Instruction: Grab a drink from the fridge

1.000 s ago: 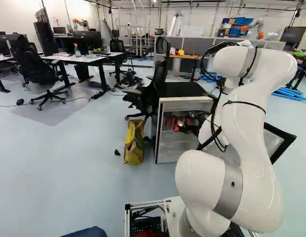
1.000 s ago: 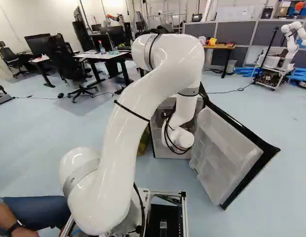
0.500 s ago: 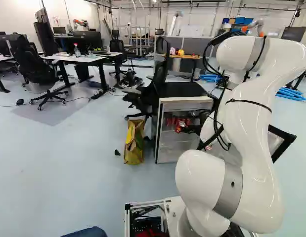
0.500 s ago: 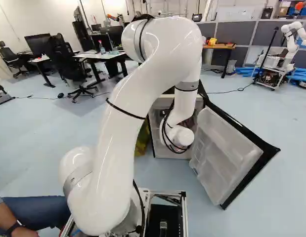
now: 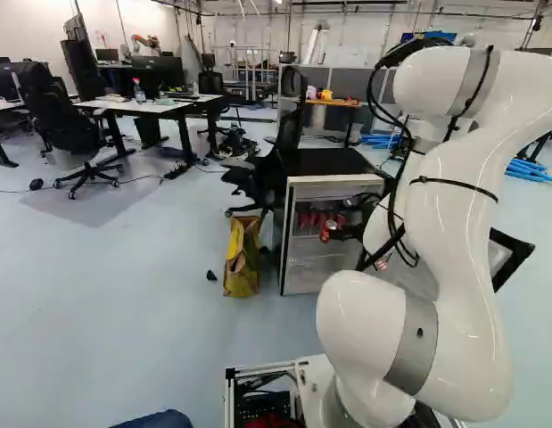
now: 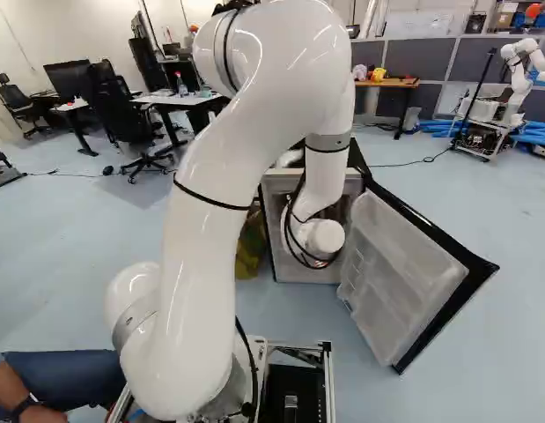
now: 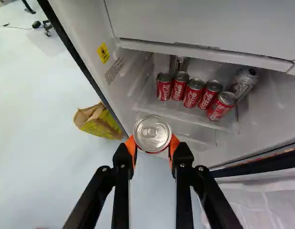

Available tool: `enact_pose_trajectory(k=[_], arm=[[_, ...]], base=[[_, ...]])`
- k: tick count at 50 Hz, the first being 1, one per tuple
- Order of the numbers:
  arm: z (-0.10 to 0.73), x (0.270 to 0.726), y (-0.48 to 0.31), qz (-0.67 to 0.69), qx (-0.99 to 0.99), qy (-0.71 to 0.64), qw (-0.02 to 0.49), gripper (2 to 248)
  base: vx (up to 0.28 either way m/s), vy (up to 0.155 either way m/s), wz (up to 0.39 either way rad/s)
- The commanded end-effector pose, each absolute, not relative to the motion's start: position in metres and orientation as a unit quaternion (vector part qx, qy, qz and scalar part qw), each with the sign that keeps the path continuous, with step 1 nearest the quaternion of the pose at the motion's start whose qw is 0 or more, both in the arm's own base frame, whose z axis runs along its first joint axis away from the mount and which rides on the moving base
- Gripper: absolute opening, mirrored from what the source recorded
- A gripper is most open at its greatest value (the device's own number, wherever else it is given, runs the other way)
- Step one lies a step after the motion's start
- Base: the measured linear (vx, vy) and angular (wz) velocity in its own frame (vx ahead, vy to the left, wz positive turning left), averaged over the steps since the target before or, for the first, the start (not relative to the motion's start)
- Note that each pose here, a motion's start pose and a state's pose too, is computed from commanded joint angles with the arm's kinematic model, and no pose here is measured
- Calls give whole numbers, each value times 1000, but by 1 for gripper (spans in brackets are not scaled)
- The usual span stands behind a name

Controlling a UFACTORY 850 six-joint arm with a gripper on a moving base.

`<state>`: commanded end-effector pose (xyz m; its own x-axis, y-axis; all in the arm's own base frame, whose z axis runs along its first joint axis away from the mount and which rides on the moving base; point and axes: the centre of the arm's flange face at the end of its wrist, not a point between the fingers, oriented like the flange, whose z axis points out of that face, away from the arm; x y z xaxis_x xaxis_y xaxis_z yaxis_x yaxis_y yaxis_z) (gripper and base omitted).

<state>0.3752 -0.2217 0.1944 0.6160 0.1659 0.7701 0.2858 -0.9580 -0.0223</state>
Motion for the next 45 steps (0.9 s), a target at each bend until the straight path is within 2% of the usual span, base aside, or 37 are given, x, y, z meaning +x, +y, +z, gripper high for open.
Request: enact_pose_trajectory(k=[45], arm=[[247,359,-215,-409,-901,-143,31,91]], base=[[0,0,0]])
